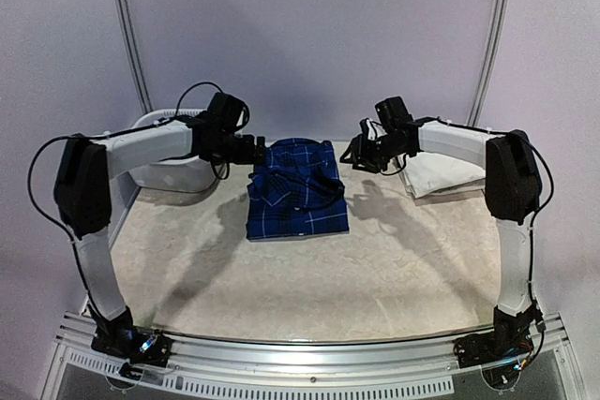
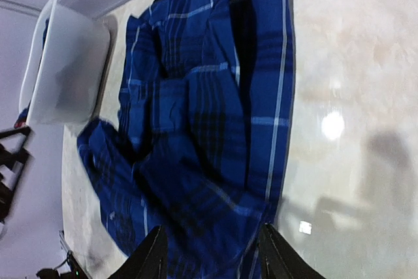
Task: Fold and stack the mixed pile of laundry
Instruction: Fold the rectangle-folded shirt at the center of the board, then smooth out the 2/3-rectangle-folded shirt at the center of the board.
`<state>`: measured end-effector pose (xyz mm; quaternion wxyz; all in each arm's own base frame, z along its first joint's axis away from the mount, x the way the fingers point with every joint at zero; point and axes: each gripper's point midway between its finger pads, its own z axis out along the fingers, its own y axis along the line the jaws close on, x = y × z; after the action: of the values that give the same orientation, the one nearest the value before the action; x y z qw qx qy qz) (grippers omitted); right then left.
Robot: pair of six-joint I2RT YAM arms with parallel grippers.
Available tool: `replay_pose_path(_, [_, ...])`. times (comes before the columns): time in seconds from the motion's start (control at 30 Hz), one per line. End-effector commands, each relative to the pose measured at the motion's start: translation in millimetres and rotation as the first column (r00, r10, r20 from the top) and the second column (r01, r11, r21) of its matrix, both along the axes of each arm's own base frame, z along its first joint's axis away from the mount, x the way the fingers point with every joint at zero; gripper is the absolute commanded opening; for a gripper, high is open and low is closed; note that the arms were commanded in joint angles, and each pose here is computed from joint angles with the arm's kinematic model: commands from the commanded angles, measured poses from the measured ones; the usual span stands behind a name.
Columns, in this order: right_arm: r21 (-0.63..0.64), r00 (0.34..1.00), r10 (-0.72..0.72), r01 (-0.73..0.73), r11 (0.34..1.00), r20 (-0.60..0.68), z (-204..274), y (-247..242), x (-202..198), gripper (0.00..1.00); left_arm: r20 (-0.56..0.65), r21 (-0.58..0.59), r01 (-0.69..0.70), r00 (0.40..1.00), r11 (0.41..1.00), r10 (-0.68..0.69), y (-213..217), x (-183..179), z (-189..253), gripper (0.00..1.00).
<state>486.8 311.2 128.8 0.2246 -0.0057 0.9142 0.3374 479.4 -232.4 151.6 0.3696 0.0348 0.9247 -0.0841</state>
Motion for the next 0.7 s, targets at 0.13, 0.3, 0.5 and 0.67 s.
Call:
replay_pose_path(0.13, [-0.098, 0.992, 0.074, -0.064, 0.993, 0.102, 21.7, 2.9, -77.8, 0.46, 0.2, 0.043, 0.07, 0.977, 0.997, -0.077, 2.9, -81.1, 76.2, 0.75])
replay_pose_path(0.3, [-0.147, 0.988, 0.135, -0.123, 0.981, 0.076, 5.8, 19.8, -120.3, 0.42, 0.135, 0.008, 0.166, 0.977, 0.986, -0.166, -14.1, -132.6, 42.3, 0.57])
replay_pose_path(0.5, [-0.167, 0.988, 0.146, -0.137, 0.976, 0.041, -12.8, 30.9, -133.4, 0.38, 0.067, -0.01, 0.228, 0.972, 0.974, -0.227, -28.7, -150.2, 2.2, 0.53])
replay_pose_path(0.67, [-0.169, 0.989, 0.149, -0.146, 0.975, 0.006, -32.0, 39.8, -127.2, 0.32, 0.056, -0.071, 0.302, 0.953, 0.951, -0.299, -56.1, -145.2, -17.4, 0.47])
